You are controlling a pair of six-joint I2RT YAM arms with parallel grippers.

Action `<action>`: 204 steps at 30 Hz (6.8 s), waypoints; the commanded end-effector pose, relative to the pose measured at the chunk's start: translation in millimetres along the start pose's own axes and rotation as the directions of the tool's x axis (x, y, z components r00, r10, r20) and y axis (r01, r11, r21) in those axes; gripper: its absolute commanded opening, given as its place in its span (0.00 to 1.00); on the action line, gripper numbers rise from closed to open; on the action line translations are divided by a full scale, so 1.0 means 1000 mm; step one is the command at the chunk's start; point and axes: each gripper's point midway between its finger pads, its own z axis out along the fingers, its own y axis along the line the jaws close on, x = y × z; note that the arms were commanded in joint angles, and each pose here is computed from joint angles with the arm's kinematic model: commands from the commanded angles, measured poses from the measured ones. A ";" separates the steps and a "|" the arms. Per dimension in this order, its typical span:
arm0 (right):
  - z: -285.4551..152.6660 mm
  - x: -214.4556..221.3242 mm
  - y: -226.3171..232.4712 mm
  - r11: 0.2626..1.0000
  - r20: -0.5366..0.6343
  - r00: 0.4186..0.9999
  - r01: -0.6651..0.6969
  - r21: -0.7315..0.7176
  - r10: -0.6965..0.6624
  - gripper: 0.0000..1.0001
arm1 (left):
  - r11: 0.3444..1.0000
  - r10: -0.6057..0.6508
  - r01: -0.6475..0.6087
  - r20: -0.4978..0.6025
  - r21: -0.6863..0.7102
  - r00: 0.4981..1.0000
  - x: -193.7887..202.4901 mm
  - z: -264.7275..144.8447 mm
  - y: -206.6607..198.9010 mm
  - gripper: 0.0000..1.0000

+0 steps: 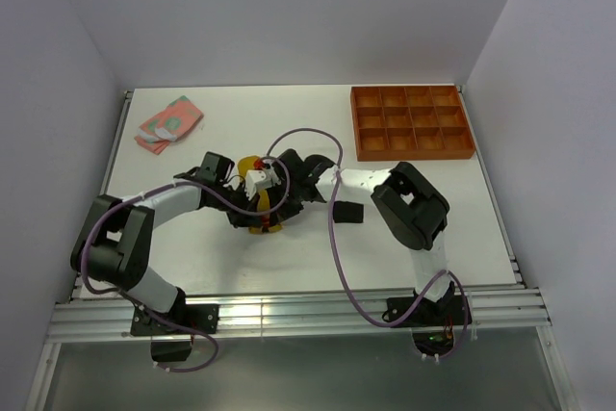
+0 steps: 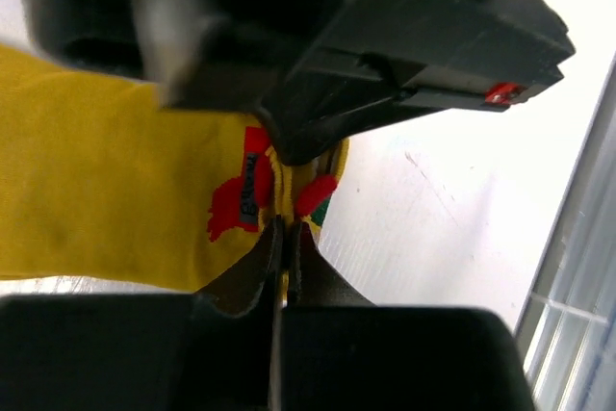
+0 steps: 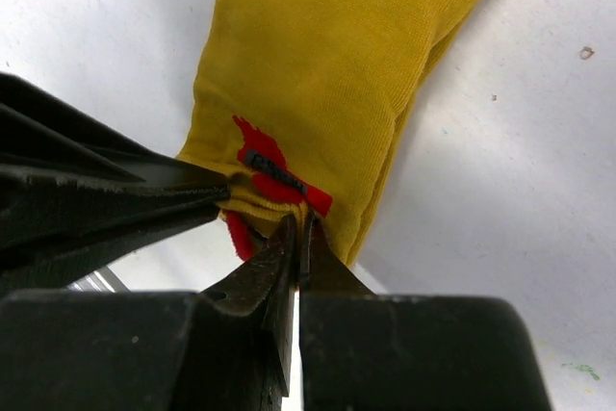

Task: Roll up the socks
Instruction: Roll the sock at the center of the board.

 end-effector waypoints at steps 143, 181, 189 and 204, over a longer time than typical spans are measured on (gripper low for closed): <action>0.021 0.019 0.013 0.928 -0.209 0.963 0.084 -0.362 -0.169 0.08 | 0.963 0.223 -0.212 0.050 -0.169 0.973 -0.016 -0.076 0.037 0.55; 0.027 0.031 0.003 0.943 -0.215 0.966 0.065 -0.328 -0.141 0.06 | 0.978 0.208 -0.208 -0.031 0.026 0.978 0.007 0.000 0.006 0.54; 0.027 0.031 0.000 0.948 -0.203 0.970 0.065 -0.311 -0.133 0.06 | 0.986 0.160 -0.156 -0.050 0.065 0.986 0.012 0.004 0.003 0.29; -0.007 0.010 -0.007 0.984 0.060 0.995 0.091 -0.152 -0.083 0.39 | 0.977 -0.040 0.055 -0.076 0.207 0.996 0.018 -0.009 0.005 0.00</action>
